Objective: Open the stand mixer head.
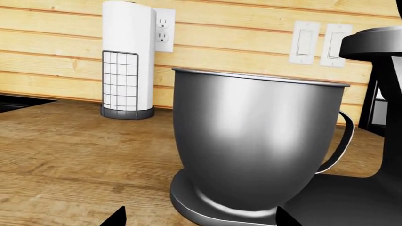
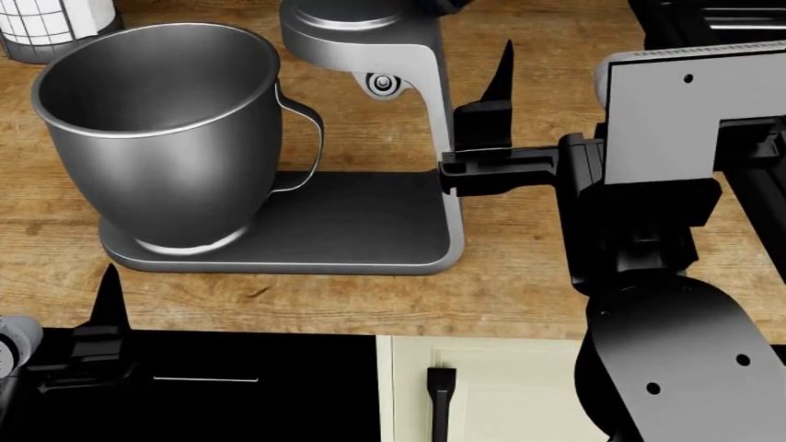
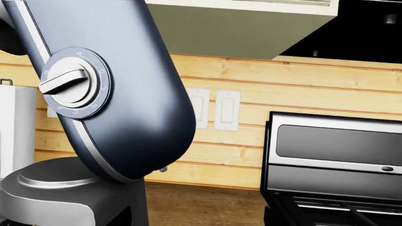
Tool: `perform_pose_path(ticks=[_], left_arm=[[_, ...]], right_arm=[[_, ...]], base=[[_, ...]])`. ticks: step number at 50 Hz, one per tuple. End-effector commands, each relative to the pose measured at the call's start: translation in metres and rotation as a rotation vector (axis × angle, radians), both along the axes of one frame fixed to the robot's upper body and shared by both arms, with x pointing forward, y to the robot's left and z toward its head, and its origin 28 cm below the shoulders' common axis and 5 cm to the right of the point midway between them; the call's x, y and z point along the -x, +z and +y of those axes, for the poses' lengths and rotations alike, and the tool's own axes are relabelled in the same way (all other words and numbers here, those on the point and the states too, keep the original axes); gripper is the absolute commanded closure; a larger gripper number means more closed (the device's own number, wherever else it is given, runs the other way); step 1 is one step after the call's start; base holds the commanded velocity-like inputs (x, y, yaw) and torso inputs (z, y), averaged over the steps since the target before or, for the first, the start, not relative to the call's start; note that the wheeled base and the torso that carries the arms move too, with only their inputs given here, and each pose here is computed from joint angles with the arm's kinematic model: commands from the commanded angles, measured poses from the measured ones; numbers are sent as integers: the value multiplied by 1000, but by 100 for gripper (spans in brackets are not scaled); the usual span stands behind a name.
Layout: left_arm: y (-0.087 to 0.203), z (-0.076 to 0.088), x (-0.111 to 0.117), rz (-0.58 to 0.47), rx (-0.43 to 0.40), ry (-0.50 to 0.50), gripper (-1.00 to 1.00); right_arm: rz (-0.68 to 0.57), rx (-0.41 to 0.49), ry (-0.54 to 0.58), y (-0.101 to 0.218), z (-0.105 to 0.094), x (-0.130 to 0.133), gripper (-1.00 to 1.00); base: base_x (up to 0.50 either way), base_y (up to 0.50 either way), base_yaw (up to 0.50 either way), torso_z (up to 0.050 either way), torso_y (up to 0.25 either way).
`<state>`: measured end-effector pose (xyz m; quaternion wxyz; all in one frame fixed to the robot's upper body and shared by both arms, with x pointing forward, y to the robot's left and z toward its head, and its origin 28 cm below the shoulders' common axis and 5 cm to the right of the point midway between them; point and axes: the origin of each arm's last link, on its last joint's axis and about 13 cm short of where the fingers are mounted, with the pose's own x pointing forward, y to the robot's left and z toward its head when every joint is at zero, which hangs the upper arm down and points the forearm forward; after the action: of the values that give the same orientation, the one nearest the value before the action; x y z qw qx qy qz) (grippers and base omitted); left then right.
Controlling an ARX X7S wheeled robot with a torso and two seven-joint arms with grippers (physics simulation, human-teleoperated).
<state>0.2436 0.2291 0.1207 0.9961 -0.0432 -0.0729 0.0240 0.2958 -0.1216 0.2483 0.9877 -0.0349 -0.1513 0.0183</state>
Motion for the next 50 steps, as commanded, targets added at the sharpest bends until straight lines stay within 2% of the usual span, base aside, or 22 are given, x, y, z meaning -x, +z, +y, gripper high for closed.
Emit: perform_pose_path(ticks=[1, 50], left_arm=[[-1, 0, -2, 1, 2, 0, -100], [-1, 1, 2, 0, -1, 7, -100]], right_arm=[[3, -3, -9, -3, 0, 3, -100], [10, -14, -8, -7, 0, 1, -100]], base=[[0, 0, 0, 0, 0], [0, 0, 0, 0, 0]])
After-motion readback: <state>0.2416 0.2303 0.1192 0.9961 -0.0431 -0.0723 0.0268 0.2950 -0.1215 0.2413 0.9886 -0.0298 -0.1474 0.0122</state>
